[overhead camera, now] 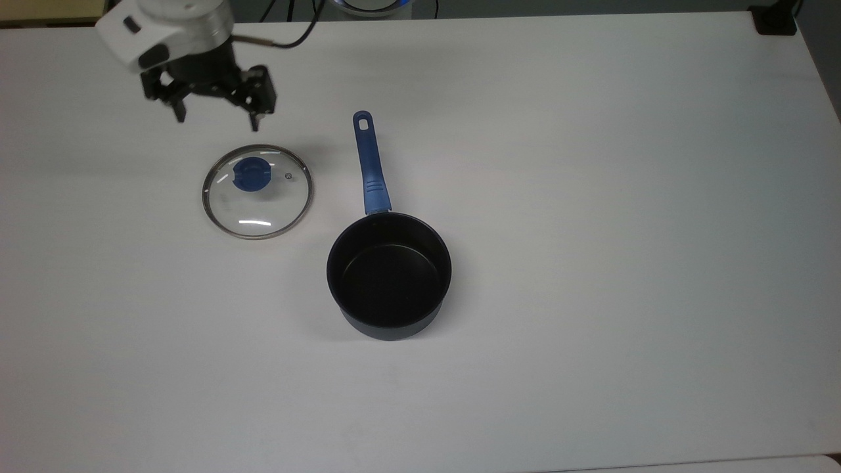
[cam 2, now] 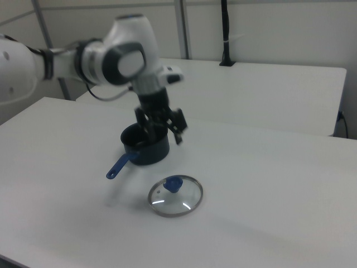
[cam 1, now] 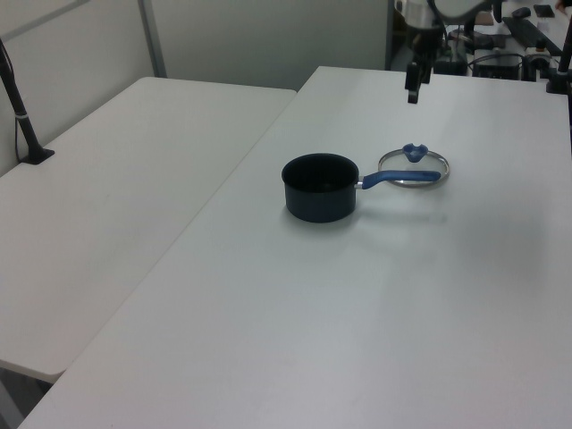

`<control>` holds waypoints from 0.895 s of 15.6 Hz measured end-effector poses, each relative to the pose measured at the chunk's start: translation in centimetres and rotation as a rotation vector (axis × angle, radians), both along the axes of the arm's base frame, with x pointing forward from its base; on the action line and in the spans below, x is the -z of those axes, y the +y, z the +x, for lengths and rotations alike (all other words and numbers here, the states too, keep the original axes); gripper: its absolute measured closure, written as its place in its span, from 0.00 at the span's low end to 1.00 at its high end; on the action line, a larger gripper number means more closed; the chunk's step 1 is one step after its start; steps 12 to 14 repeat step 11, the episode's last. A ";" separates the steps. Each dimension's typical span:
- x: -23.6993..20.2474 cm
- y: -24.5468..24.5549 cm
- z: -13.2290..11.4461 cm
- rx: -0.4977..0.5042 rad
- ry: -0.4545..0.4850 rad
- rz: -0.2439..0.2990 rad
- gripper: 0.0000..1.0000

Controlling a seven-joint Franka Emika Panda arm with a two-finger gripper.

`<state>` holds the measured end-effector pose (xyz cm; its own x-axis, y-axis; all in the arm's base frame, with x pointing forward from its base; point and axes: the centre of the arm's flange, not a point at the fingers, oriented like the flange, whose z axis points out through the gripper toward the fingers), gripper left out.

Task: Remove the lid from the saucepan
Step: 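Set the lid on the table, open the gripper and raise it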

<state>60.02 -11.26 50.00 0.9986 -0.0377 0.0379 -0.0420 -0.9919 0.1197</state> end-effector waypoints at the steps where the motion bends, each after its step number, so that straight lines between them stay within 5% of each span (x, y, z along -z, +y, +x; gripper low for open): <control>1: -2.0 2.4 0.3 0.014 0.003 0.001 0.00; 8: -7.7 13.4 -0.9 0.034 -0.032 0.050 0.00; 14: -7.9 14.1 -1.2 0.047 -0.023 0.050 0.00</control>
